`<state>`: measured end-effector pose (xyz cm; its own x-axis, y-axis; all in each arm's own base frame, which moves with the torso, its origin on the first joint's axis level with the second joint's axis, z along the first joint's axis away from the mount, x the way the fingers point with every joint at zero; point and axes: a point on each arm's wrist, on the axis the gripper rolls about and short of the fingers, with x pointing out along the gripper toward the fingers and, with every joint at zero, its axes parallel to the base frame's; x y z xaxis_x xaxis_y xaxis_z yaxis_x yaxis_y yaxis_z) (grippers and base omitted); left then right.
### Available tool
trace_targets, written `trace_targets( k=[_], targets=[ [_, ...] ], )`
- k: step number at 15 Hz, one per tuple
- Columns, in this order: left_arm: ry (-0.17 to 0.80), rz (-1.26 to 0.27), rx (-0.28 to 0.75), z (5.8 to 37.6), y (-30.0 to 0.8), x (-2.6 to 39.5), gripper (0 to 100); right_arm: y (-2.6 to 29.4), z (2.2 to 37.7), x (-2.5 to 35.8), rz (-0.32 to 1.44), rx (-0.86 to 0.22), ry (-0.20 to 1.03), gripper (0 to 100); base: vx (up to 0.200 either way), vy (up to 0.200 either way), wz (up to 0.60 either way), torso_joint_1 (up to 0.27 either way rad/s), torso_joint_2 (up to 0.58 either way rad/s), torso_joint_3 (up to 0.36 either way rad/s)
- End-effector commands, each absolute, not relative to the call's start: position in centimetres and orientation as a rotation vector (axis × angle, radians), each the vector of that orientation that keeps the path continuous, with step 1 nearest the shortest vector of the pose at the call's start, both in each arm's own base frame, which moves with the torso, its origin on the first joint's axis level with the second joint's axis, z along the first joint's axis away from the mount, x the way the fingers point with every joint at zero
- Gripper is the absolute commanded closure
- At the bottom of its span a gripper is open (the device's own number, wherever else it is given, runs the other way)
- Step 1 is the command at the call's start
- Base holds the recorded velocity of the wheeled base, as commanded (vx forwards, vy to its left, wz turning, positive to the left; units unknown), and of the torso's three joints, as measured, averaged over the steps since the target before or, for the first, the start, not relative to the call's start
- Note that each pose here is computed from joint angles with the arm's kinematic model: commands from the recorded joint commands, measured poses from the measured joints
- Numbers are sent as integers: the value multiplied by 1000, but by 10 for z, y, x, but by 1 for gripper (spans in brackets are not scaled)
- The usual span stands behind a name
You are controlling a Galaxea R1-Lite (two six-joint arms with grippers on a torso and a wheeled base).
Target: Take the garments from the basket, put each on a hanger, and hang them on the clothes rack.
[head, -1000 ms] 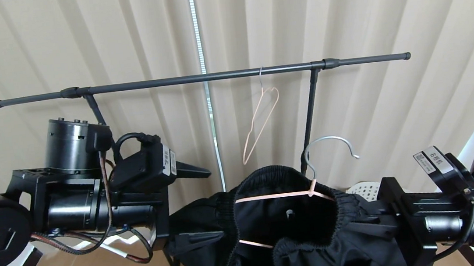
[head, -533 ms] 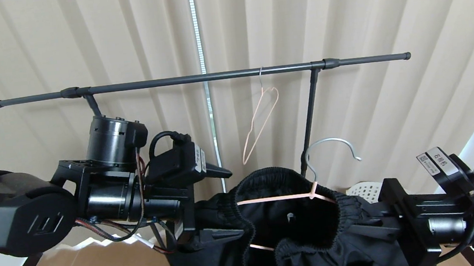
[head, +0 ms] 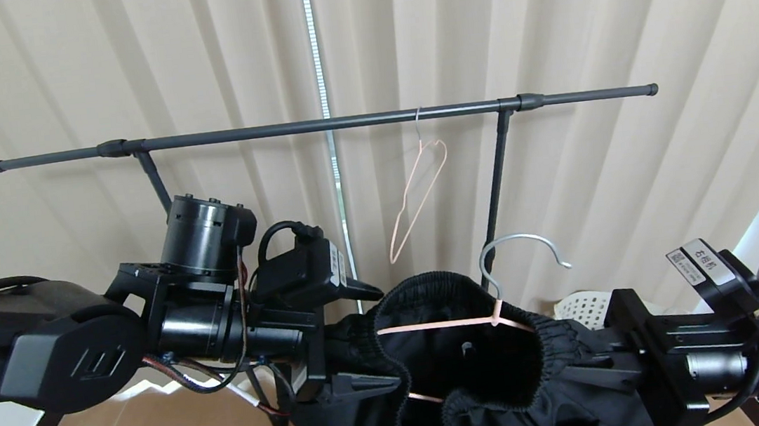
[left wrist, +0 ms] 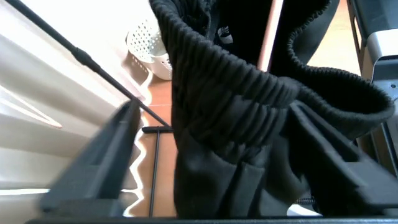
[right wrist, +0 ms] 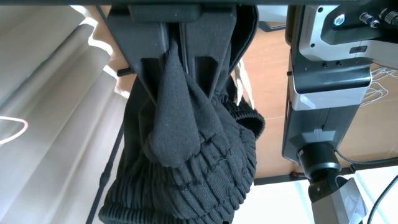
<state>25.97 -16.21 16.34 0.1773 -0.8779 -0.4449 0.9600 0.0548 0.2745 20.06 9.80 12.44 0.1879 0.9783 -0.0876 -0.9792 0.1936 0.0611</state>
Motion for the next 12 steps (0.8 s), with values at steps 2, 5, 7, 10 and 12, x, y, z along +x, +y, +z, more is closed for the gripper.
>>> trace_targets(
  k=[2,5,7,10,12],
  targets=[
    [190,-1409,571,162,-161,258,100,98,125,201,1378,-11,112,100,0,0,0,0,0,0],
    [194,-1409,572,167,-158,253,100,99,125,204,1376,-8,114,100,0,0,0,0,0,0],
    [200,-1407,572,167,-157,252,100,100,126,207,1373,-11,106,100,0,0,0,0,0,0],
    [205,-1405,570,165,-156,252,100,101,128,208,1374,-6,105,100,0,0,0,0,0,0],
    [210,-1400,569,165,-154,251,100,101,128,209,1374,-8,100,0,0,0,0,0,0,0]
  ],
)
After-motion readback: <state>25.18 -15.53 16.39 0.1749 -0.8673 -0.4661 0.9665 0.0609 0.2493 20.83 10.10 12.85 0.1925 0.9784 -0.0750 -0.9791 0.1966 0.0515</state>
